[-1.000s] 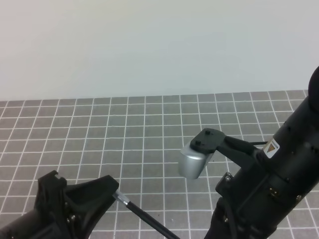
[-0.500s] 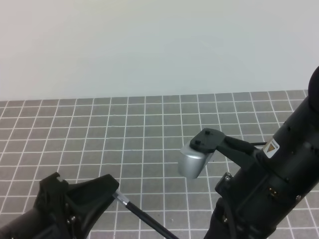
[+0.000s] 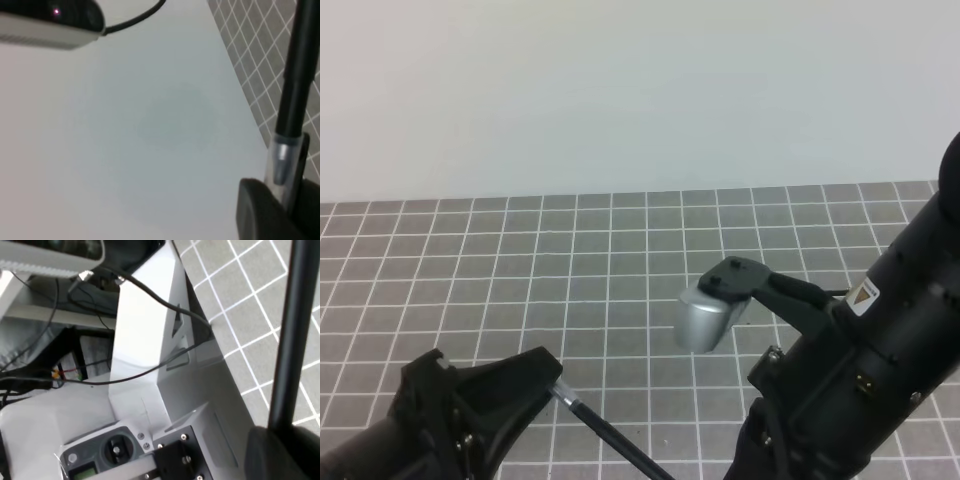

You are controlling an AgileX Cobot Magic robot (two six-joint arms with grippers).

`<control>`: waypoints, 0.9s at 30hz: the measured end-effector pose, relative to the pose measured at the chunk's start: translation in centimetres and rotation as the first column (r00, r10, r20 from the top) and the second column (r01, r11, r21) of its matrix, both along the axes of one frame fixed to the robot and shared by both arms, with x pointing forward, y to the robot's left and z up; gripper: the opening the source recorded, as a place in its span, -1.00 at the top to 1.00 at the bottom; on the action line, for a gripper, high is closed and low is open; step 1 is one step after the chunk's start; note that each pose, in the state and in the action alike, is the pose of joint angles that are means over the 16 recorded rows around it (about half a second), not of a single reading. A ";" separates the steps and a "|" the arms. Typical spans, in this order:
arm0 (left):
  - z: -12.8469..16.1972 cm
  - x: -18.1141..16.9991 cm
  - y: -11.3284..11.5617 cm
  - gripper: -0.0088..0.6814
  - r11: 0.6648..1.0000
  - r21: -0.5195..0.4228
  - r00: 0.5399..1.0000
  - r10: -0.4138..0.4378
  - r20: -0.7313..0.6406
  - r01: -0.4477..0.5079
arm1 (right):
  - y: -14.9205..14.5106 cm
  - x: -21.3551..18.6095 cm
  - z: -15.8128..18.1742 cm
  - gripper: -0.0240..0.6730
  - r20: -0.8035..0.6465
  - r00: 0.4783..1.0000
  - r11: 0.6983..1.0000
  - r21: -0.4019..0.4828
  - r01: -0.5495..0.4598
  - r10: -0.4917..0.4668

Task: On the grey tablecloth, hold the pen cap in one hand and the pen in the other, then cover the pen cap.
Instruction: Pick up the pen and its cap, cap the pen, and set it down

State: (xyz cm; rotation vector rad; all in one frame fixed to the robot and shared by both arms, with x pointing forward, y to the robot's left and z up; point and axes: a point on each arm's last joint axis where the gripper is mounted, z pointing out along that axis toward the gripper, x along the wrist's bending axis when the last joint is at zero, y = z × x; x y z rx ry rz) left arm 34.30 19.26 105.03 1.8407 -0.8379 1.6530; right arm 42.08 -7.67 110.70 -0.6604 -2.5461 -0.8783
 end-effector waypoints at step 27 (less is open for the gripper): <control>-0.3 -0.3 -0.4 0.97 0.999 0.031 0.999 -0.033 -0.014 0.033 | 1.5 1.0 -1.3 0.94 -0.113 0.993 0.999 0.025 0.024 -0.021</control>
